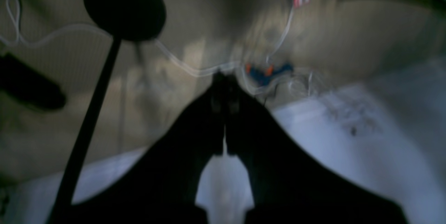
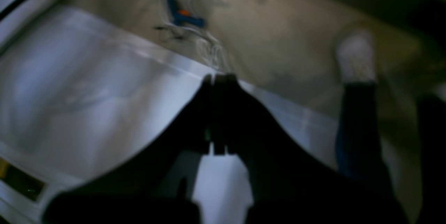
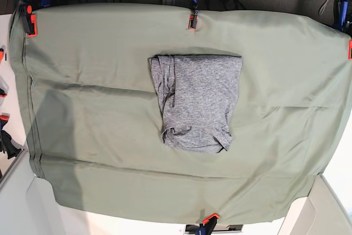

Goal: Fold the T-shirt properly

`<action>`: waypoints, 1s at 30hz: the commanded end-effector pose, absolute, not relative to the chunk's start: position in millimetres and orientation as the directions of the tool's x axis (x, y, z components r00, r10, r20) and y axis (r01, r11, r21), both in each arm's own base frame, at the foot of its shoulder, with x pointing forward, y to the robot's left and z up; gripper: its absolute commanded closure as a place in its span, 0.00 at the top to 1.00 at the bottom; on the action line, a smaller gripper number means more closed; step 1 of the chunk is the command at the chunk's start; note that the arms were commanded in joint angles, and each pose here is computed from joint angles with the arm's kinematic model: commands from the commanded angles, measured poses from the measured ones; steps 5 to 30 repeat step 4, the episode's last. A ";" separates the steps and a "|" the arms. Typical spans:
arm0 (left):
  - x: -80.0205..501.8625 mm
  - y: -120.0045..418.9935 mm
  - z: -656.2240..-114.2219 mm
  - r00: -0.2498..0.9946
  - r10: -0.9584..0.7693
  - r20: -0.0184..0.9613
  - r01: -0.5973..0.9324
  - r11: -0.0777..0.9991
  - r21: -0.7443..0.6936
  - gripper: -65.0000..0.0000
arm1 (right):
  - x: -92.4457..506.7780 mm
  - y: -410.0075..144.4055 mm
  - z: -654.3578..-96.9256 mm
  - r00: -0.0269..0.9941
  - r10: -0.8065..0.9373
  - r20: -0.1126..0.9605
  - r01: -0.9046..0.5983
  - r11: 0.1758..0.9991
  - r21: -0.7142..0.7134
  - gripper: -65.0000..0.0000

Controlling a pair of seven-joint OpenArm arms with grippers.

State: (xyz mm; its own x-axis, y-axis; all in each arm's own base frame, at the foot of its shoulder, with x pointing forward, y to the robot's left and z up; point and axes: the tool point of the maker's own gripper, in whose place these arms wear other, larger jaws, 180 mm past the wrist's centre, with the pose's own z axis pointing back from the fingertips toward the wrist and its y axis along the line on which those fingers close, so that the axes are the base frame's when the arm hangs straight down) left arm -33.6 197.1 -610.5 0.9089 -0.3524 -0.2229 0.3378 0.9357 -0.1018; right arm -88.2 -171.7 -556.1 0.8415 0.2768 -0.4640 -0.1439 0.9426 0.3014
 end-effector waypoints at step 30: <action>-43.0 198.8 -616.3 0.885 -0.405 -0.230 0.397 0.914 -0.082 0.00 | -92.4 -173.7 -564.5 0.810 0.239 -0.535 -0.086 0.952 0.294 0.00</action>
